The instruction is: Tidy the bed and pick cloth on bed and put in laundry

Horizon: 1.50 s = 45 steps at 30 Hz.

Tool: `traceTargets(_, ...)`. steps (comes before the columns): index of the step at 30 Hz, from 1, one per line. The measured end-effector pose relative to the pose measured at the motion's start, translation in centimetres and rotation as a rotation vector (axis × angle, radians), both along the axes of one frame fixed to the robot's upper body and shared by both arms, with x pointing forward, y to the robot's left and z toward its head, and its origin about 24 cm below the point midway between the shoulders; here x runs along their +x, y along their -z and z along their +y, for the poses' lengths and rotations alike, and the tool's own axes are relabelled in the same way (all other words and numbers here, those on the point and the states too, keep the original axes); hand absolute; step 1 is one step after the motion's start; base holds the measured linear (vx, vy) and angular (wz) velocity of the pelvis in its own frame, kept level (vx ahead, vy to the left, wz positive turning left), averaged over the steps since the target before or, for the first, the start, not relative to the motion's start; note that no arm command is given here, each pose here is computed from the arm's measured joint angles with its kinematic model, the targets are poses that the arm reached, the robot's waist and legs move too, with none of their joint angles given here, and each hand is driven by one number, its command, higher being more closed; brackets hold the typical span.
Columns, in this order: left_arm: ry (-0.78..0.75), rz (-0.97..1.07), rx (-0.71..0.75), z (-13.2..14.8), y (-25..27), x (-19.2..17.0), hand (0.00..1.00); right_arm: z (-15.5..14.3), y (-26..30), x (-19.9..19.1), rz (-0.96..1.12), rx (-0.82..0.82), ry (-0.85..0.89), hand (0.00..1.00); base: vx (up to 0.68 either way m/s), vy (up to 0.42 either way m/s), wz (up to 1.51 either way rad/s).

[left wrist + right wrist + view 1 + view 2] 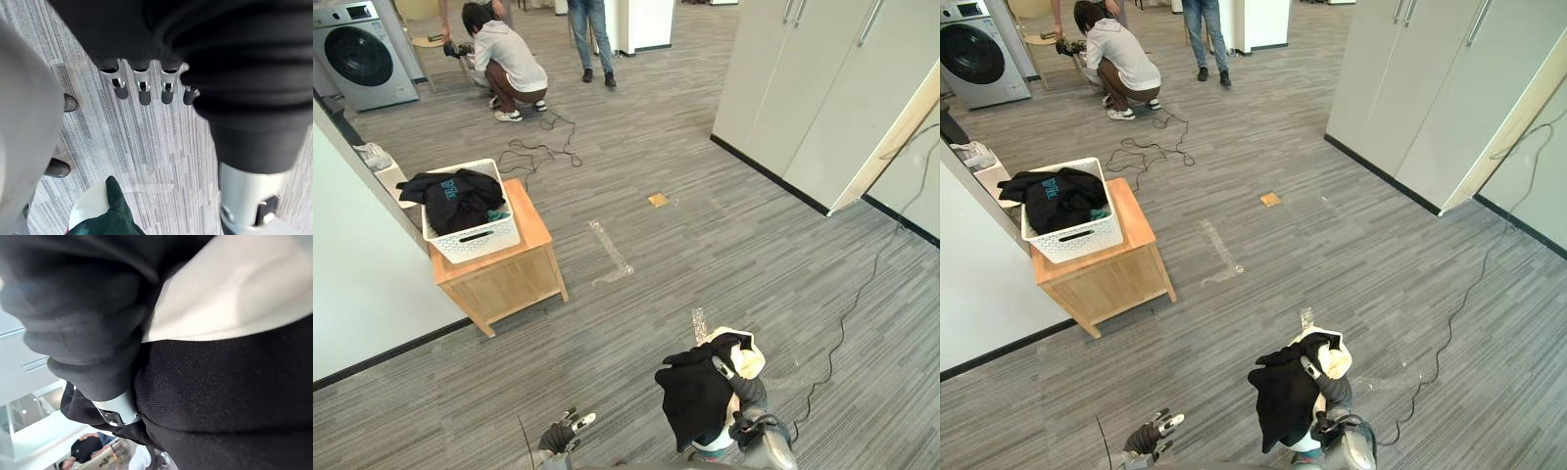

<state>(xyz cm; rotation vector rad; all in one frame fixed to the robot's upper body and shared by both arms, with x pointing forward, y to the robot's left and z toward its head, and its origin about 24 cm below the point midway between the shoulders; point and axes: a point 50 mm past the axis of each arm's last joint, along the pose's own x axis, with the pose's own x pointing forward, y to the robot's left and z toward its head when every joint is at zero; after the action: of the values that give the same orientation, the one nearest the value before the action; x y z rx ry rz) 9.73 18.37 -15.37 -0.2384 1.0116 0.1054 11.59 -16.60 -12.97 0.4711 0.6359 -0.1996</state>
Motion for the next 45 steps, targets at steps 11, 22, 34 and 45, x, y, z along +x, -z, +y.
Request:
traceTargets(11, 0.13, 0.036, 0.208, 1.1, 0.0, 1.3, 0.0, -0.7, 0.5, -1.1, 0.044, -0.025, 0.004, 1.0, 0.03, 0.017, 0.05)
traceTargets(22, 0.077, -0.049, 0.217, 0.4, -0.6, 2.9, 0.0, -3.1, -2.3, 1.5, -0.11, -0.158, -0.095, 1.0, 0.24, -0.18, -0.09)
traceTargets(34, 0.03, -0.077, 0.229, 1.4, -0.9, 2.8, 0.0, -3.8, -6.0, 6.4, -0.332, -0.191, -0.071, 1.0, 0.42, -0.019, -0.29)
traceTargets(45, 0.05, 0.003, 0.243, 2.2, -0.4, 1.5, 0.0, -2.2, -9.1, 7.3, -0.498, -0.208, -0.209, 1.0, 0.38, -0.219, 0.8)
